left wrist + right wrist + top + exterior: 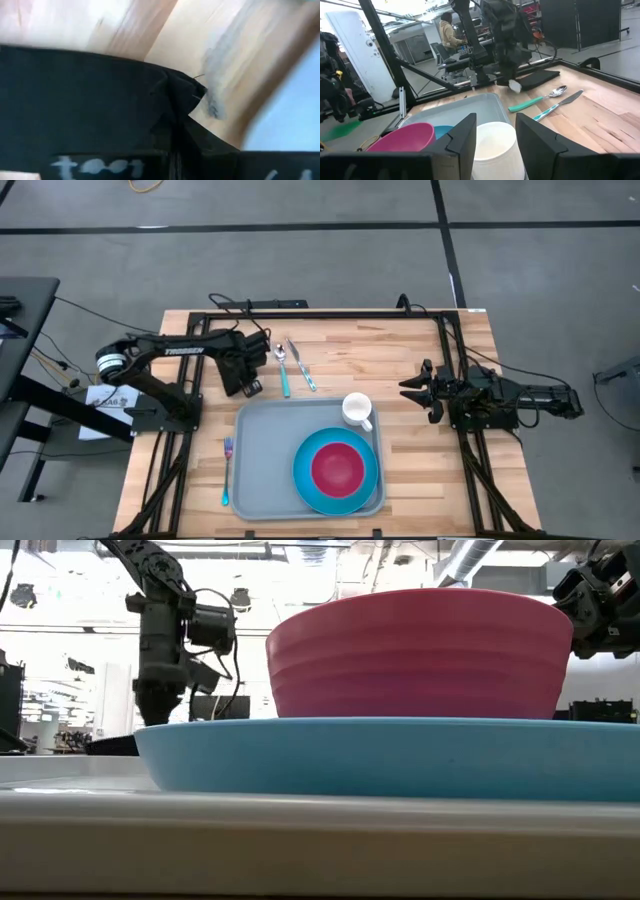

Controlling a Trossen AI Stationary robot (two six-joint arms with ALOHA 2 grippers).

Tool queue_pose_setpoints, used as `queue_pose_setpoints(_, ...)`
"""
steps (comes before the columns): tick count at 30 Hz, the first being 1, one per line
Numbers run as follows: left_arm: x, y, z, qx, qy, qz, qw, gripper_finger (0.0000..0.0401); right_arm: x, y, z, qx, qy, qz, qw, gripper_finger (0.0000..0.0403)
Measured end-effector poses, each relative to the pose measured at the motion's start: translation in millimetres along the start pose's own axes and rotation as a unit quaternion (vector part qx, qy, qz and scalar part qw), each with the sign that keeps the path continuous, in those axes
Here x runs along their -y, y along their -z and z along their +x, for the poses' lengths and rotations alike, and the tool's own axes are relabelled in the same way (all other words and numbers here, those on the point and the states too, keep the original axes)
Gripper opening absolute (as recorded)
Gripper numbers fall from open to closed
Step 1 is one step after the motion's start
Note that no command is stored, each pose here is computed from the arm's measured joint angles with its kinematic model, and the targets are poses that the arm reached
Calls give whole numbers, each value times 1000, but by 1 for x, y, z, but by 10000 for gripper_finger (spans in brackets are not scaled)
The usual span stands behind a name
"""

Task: Set up tray
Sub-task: Put the black napkin on the gray tray to the left of the blue plate

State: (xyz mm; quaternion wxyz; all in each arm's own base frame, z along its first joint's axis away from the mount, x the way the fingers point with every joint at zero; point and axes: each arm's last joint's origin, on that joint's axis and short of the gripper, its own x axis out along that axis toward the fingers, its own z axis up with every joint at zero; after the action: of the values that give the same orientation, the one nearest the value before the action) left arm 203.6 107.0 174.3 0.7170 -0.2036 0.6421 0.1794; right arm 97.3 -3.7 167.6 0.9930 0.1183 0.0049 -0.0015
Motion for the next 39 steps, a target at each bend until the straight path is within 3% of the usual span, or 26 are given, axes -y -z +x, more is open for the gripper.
queue_pose_setpoints(7, 9, 2, -9, 6, 55, -36, 998, 0, 0, 0, 0, 0, 0, 0, 1000, 129)
queue_pose_setpoints(12, 29, 4, -8, 1, 80, -30, 996, 0, 0, 0, 0, 0, 0, 0, 1000, 129)
queue_pose_setpoints(27, 71, -9, -37, 45, 94, -20, 994, 0, 0, 0, 0, 0, 0, 0, 1000, 129)
queue_pose_setpoints(39, 138, 23, -38, 38, 93, 19, 995, 0, 0, 0, 0, 0, 0, 0, 1000, 129)
